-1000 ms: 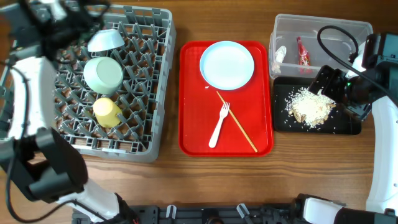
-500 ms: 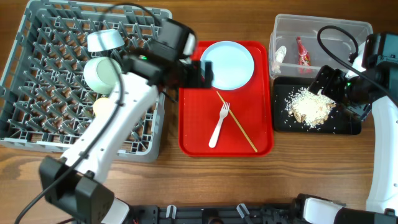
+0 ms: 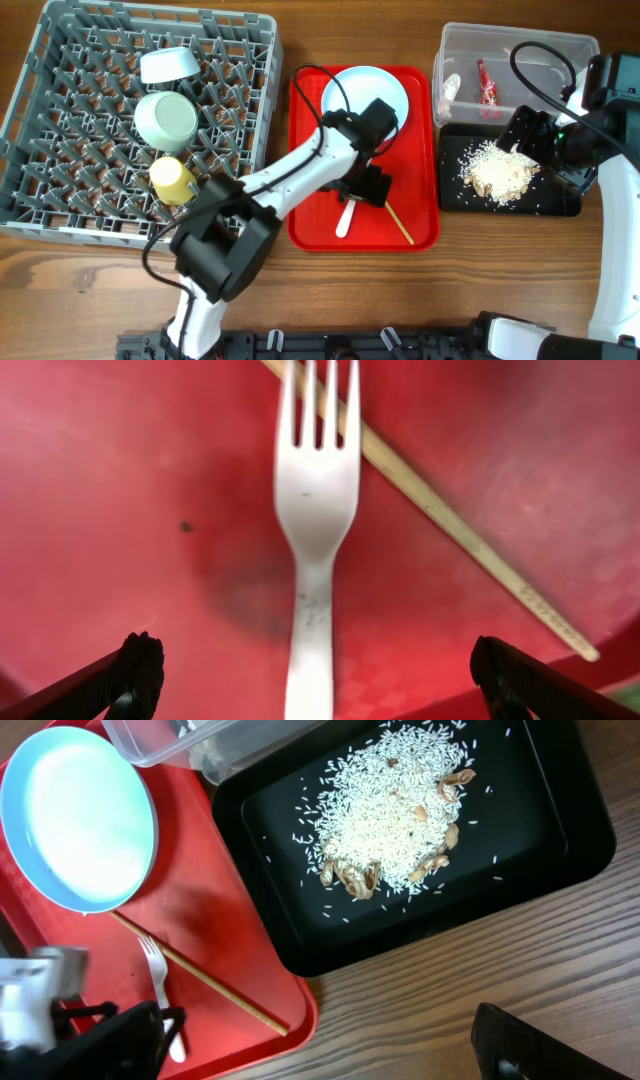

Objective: Sort waste into correct bins and load items into the dishwasher rack
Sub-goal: 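Reach the left gripper to the white fork and grasp it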

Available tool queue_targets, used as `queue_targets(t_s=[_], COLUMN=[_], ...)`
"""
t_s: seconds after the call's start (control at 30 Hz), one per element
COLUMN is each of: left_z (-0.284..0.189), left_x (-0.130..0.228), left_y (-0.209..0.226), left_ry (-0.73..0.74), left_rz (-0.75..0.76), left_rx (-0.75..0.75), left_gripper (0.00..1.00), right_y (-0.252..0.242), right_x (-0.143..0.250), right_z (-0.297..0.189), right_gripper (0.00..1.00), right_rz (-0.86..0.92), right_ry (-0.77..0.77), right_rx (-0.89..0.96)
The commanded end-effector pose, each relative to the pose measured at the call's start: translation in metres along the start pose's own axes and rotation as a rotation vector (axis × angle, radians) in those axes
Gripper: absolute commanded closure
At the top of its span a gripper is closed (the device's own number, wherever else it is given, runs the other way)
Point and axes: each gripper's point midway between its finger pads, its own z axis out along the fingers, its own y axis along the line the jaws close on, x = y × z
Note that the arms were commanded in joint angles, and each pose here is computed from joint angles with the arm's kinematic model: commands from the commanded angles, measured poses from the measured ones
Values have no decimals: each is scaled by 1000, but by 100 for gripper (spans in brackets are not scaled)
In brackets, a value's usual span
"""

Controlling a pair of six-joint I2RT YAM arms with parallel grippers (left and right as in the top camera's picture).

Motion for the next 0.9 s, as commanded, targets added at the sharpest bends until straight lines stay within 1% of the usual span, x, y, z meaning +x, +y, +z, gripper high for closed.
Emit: queue_targets(t_s=[0.0,0.17,0.27,0.4,0.5,0.6,0.67,0.77,0.8,0.87], left_z=[22,31,36,49,49,49,49,49,49,48], left_x=[6,0,2,12,13,13,13,12,11,9], left_y=[-2,-4,-5,5,6,6,6,7,10,14], left_ry=[39,7,1,9,12,12,13,10,1,-13], left_rz=[33,55,64,38,38,37,37,38,39,43], left_rx=[-30,-64,-72,-114,-116,-116,-116,-122,-142,-172], left_gripper=[0,2,6,7,18,39,43,46,49,51], right_y=[-3,-3,-3,-3,-3,-4,-4,-4,-4,-4], right_x=[1,1,1,1,1,2,2,2,2,2], right_z=[0,0,0,0,0,0,0,0,0,0], right_gripper=[0,0,0,0,0,0,0,0,0,0], right_rz=[-18,-18,-18,-18,-18,-18,-18,-18,-18,-18], right_ry=[-1,0,0,1,1,4,5,4,4,4], right_rx=[15,15,15,15,15,16,16,16,16,16])
